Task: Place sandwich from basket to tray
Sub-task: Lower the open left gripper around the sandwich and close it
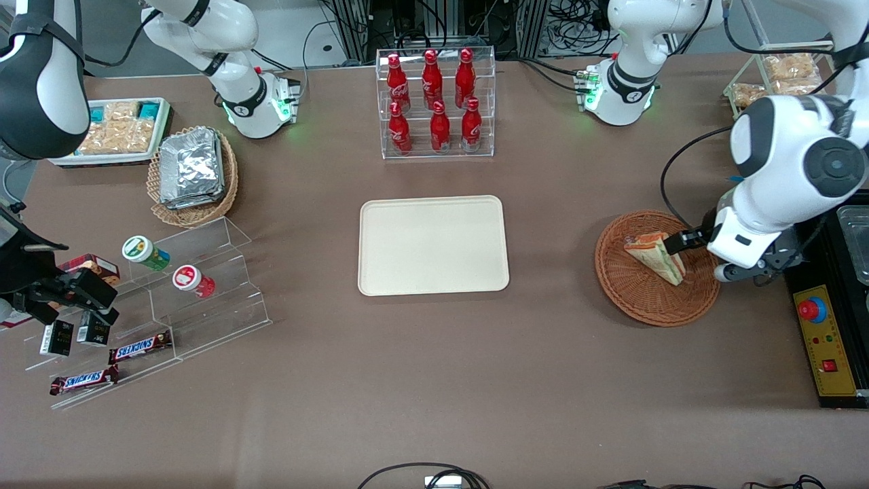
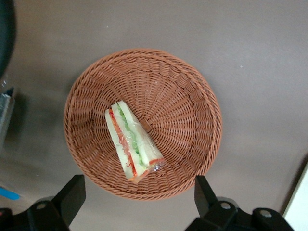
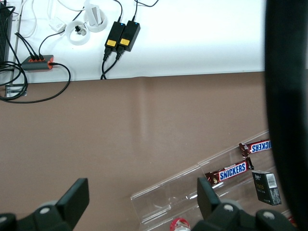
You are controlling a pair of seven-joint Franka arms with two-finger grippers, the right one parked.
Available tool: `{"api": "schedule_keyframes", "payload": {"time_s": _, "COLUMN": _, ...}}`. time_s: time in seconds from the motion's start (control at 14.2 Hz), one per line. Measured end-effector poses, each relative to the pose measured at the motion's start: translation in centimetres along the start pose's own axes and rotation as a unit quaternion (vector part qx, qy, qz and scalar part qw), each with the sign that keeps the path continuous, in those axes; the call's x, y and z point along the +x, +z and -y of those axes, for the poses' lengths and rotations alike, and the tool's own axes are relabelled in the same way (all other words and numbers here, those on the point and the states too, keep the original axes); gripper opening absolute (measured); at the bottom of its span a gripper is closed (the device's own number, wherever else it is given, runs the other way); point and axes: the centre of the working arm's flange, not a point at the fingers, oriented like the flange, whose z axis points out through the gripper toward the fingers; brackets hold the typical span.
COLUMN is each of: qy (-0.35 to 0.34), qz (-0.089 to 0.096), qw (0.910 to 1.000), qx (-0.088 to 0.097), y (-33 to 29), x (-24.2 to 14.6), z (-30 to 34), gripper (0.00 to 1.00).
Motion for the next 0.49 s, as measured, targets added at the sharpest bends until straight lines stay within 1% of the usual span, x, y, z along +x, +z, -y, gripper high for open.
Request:
{"api": "schedule_keyframes", "payload": {"time_s": 0.21, "qy": -0.049, "qz": -0.013, "qw": 0.9987, "qx": -0.007, "y": 3.4, "x": -0.9, "z": 0.1, "gripper": 1.00}}
{"api": "schedule_keyframes", "payload": {"time_s": 0.49, "qy": -0.106, "qz": -0.027, "qw": 0.9939, "qx": -0.016, "y": 6.6, "x": -1.9, "z": 0.2, "gripper": 1.00}}
